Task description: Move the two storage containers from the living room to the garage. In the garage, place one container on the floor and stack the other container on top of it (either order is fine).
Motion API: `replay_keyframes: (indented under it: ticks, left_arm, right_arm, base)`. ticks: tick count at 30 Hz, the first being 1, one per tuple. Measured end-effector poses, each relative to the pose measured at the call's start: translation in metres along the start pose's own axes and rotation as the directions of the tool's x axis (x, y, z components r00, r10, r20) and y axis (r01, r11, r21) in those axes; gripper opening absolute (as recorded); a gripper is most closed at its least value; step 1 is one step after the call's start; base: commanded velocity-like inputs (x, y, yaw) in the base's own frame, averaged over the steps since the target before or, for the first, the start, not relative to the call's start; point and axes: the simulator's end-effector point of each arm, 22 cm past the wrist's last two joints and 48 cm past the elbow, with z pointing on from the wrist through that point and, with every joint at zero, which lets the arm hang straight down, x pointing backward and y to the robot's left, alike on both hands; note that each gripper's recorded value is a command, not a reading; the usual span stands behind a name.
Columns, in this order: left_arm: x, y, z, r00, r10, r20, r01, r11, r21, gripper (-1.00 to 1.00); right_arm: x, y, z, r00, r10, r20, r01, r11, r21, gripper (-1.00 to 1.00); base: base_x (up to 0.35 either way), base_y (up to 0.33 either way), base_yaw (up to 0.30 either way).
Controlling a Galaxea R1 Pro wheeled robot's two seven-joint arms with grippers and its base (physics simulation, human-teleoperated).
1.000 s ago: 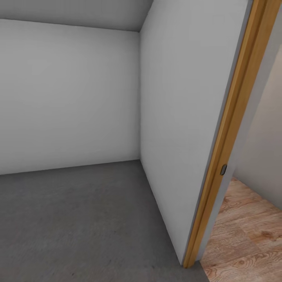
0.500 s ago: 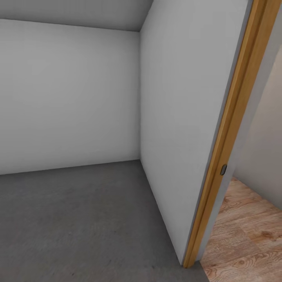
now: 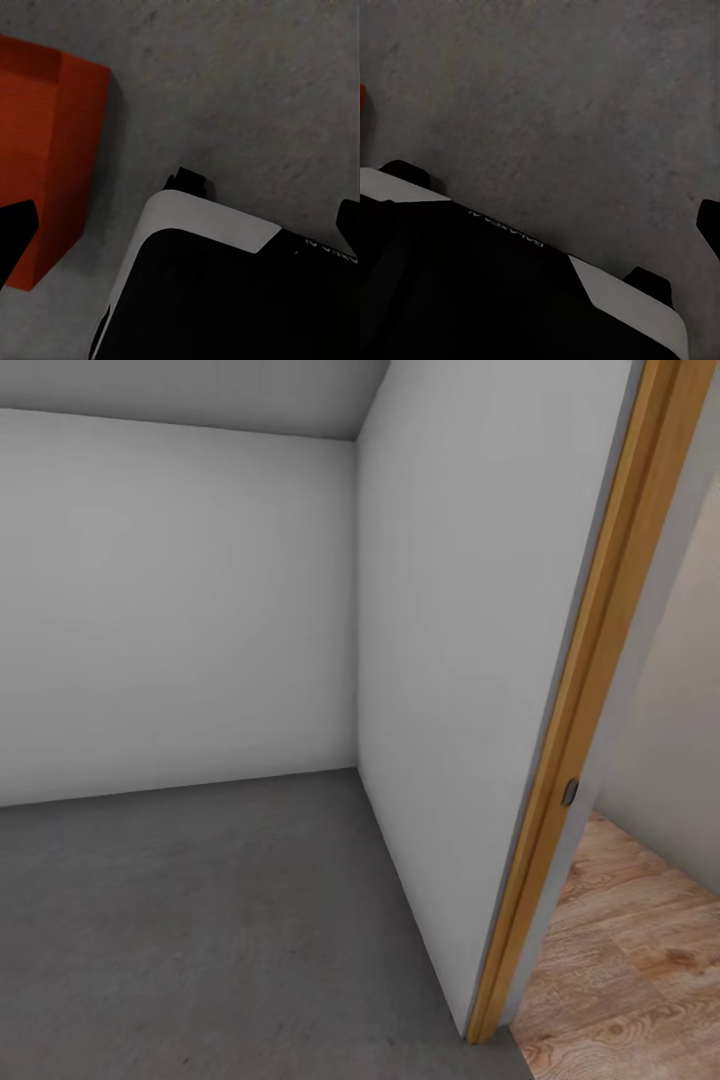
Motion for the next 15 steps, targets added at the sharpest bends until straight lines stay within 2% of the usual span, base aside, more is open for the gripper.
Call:
replay_keyframes:
  ticks: [15]
  left_arm:
    - [-0.0046,-0.0004,-0.0014,1.000,-0.006,0.010,0.006,1.000,0.003,1.00]
  right_arm:
    - [-0.0038,0.0002,-0.0008,1.000,-0.003,0.009,0.003,1.000,0.001,1.00]
  base:
    - [0.000,0.000,-0.239]
